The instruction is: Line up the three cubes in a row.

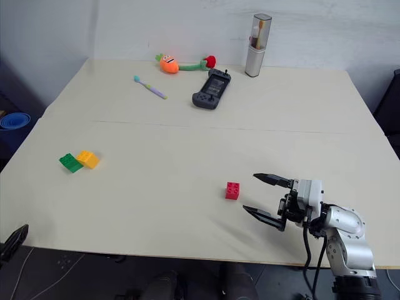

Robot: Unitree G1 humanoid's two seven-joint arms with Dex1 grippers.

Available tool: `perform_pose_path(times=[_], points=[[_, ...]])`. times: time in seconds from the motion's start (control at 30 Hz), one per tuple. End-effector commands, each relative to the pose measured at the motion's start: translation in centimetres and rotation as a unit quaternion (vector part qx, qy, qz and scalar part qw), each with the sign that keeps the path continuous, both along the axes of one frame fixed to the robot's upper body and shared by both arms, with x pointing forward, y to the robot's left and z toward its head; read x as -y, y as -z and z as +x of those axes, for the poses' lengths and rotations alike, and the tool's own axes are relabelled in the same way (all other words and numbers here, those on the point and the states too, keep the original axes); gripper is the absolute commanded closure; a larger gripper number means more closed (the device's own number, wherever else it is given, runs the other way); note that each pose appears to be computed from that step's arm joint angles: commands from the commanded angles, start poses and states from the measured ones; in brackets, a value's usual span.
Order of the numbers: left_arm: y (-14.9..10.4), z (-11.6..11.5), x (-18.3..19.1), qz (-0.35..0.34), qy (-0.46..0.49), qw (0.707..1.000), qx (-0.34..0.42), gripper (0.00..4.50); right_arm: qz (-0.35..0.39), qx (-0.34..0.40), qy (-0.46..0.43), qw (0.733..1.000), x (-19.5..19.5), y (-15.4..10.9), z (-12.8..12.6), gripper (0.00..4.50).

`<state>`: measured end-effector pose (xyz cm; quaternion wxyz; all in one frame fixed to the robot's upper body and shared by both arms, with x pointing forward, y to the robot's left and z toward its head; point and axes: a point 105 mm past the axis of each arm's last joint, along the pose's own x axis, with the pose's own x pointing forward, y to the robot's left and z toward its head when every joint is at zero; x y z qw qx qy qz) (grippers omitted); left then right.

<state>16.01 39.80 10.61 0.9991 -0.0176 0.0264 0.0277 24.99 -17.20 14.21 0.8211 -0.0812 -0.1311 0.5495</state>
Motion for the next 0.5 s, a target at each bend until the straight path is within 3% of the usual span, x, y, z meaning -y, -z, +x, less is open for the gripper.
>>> perform_pose_path(times=[0.03,0.27,0.43,0.5], points=[[-3.3,3.8,2.7,-0.011,0.040,0.998,0.050,0.00,0.012,0.057,0.005,0.998,-0.3,-2.4,0.5,0.03],[-4.8,9.7,6.1,-0.028,0.042,0.998,0.030,0.00,0.017,0.062,0.002,0.998,-1.0,-3.3,1.1,0.03],[-6.6,10.8,4.5,-0.053,-0.001,0.997,0.055,0.00,0.016,0.061,0.003,0.998,-1.1,-3.3,1.0,0.03],[-7.1,10.6,4.3,-0.028,0.028,0.998,0.049,0.00,0.014,0.061,0.008,0.998,-1.0,-3.2,1.1,0.03]])
